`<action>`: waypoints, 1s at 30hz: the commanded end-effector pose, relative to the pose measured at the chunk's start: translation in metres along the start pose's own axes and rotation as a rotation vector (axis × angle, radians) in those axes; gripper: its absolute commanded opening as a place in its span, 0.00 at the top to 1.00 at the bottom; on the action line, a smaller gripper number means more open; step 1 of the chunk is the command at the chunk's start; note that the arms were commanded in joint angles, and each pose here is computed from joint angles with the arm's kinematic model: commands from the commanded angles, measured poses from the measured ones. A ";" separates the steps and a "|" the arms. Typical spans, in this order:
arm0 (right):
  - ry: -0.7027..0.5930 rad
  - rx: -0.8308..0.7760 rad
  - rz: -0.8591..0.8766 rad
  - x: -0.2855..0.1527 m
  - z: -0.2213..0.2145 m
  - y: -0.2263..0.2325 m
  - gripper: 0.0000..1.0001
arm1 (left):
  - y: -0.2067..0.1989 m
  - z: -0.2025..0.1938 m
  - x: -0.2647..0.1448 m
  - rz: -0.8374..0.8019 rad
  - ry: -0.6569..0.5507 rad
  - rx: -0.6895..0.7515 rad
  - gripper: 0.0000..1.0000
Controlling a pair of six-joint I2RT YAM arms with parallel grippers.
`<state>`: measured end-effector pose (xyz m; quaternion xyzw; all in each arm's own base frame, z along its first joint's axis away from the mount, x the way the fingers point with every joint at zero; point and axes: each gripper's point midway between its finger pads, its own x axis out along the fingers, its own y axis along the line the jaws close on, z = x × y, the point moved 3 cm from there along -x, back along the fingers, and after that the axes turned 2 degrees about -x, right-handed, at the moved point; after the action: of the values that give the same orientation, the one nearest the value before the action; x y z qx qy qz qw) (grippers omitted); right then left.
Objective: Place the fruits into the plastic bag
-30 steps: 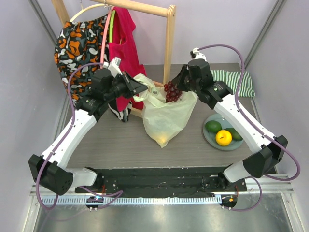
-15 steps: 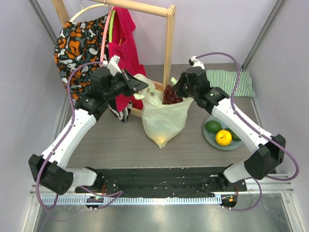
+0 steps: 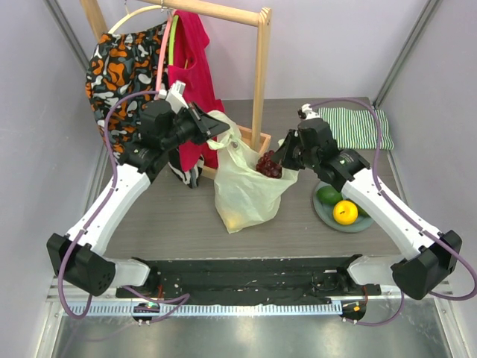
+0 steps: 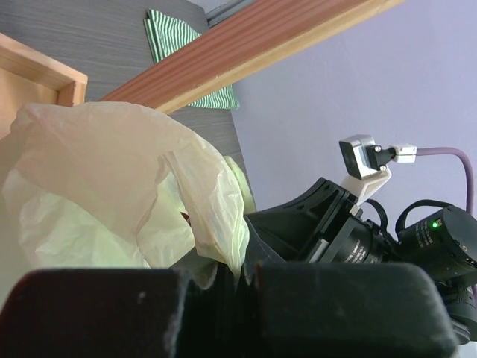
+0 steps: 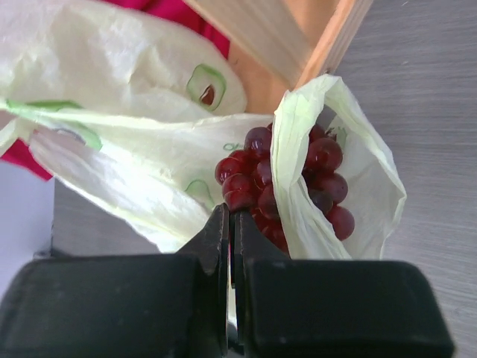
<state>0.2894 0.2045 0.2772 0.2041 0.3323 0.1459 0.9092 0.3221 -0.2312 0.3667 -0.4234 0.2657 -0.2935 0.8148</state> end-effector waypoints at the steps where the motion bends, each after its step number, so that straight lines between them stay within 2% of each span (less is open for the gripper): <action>1: 0.090 -0.005 0.143 -0.015 -0.005 0.034 0.99 | -0.010 0.013 0.004 -0.047 -0.037 0.027 1.00; 5: 0.144 -0.050 0.195 -0.028 -0.004 0.053 0.99 | -0.006 0.012 0.005 -0.037 -0.034 0.029 1.00; 16: 0.285 -0.050 0.313 -0.059 -0.021 0.083 0.99 | 0.000 0.014 0.012 -0.013 -0.043 0.024 1.00; 27: 0.465 -0.167 0.494 -0.052 -0.055 0.134 0.99 | -0.001 0.014 0.013 -0.016 -0.036 0.025 1.00; 30: 0.461 -0.223 0.543 -0.053 -0.055 0.149 0.99 | 0.000 0.012 0.011 -0.010 -0.030 0.028 1.00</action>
<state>0.2052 0.3077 0.3042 0.1572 0.4852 0.3793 0.7720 0.3324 -0.2321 0.3590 -0.4202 0.2637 -0.2824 0.8211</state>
